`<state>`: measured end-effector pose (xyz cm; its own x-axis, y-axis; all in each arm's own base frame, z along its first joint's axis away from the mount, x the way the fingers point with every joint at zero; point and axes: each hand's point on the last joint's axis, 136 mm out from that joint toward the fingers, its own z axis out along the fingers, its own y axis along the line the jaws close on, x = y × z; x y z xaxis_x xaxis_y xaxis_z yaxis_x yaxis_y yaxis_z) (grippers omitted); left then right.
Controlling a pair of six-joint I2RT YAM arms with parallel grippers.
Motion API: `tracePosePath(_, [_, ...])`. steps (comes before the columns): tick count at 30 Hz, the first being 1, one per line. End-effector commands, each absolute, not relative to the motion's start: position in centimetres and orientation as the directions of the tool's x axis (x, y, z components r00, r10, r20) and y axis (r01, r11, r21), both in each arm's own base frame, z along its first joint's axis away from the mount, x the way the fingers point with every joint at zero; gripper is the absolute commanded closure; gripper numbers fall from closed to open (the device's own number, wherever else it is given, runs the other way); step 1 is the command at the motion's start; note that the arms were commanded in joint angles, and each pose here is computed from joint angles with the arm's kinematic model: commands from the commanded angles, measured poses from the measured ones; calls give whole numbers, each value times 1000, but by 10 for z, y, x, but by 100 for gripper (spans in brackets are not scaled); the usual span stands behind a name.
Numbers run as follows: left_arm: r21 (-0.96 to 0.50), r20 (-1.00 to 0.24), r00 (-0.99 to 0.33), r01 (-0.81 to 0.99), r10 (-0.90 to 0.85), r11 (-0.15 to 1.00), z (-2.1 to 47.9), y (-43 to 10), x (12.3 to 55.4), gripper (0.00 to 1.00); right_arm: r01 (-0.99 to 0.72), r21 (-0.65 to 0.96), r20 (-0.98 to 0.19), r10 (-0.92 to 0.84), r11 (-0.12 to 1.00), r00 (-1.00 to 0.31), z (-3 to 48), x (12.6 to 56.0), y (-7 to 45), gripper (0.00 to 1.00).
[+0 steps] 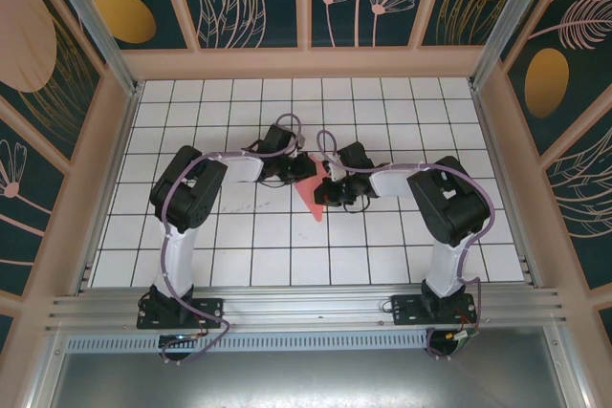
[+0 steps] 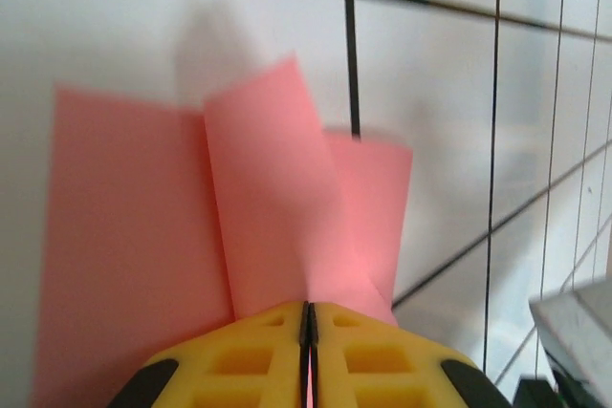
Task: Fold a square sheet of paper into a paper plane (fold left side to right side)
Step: Fourth fold the wing at the center of the table.
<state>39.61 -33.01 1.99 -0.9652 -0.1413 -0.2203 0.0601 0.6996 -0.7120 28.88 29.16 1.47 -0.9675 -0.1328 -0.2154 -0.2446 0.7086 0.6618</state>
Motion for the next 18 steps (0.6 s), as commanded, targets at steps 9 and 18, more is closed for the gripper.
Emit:
tracePosePath(9, [-693, -287, -940, 70, -185, 717, 20, -324, 446, 86, -131, 499, -3, -149, 857, -989, -45, 248, 247, 100])
tracePosePath(18, [-661, -305, -933, 63, -191, 748, 15, -315, 470, 85, -138, 495, -1, -158, 858, -987, -44, 245, 245, 100])
